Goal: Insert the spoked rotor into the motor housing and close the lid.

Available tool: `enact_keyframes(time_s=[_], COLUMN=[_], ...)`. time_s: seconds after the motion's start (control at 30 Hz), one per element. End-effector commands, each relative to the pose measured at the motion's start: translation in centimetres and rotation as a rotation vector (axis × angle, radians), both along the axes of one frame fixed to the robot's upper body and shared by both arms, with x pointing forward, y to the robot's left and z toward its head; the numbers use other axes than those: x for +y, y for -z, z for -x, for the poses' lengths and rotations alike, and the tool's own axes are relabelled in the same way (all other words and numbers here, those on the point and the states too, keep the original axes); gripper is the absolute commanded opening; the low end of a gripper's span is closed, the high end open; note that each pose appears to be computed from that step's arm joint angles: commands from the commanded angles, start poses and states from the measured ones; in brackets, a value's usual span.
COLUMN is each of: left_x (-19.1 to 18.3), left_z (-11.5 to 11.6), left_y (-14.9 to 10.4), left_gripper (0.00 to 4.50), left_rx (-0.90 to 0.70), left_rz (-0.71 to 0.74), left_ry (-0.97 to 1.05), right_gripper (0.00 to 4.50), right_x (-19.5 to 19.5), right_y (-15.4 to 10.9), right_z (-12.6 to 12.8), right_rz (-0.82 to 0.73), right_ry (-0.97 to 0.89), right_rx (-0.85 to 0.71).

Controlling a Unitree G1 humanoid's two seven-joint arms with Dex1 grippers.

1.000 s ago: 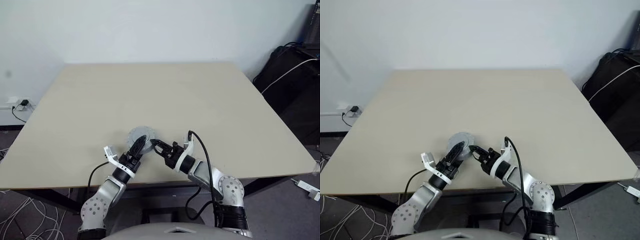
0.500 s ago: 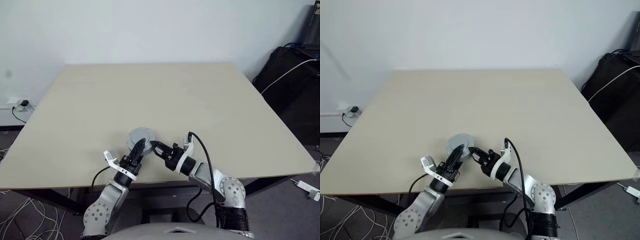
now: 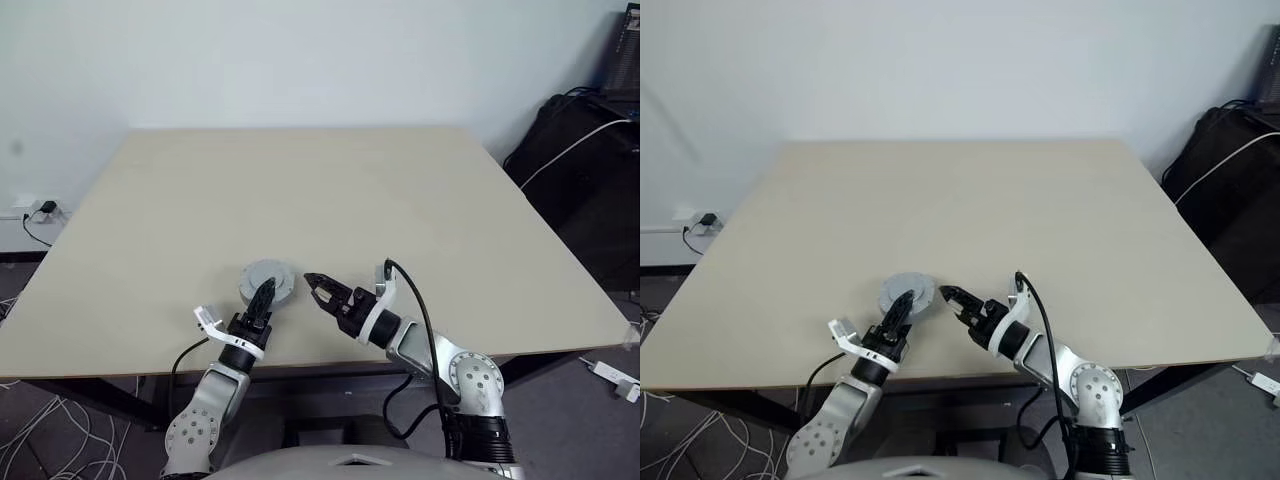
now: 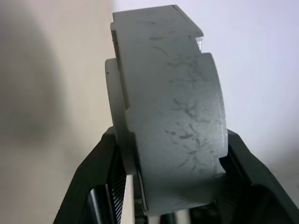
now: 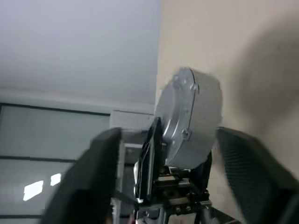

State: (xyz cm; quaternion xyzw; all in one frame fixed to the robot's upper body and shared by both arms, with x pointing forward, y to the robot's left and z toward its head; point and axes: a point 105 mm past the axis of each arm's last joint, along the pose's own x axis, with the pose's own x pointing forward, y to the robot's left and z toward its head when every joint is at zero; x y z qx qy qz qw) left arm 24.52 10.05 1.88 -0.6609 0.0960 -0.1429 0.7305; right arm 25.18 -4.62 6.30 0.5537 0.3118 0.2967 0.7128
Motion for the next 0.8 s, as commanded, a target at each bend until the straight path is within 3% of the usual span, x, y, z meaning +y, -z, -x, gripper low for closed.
enact_keyframes(time_s=[0.03, 0.1, 0.27, 0.47, 0.8], left_x=[-1.7, -1.5, -0.8, 0.2, 1.8], left_z=[-1.4, -1.6, -2.8, -5.7, -12.4], left_y=[-2.5, -2.4, -1.9, -1.3, -1.0], left_gripper=[2.07, 2.07, 2.07, 2.07, 2.07], left_rx=[-0.084, -0.081, -0.050, -0.013, 0.037], left_rz=[0.103, 0.093, 0.018, -0.054, -0.161], left_ry=[-0.024, -0.028, -0.044, -0.066, -0.129], right_gripper=[4.48, 4.50, 4.50, 4.50, 4.50], right_x=[-1.1, -1.8, -4.8, -5.3, -7.1], right_y=[-0.4, 0.3, 2.1, 1.7, 3.3], right_z=[-0.1, -0.1, -0.6, -0.2, 1.0], right_rz=[0.075, 0.153, 0.611, 0.799, 0.925], right_ry=[0.037, 0.058, 0.113, 0.117, 0.115], right_rx=[-0.068, -0.086, -0.340, -0.637, -0.668])
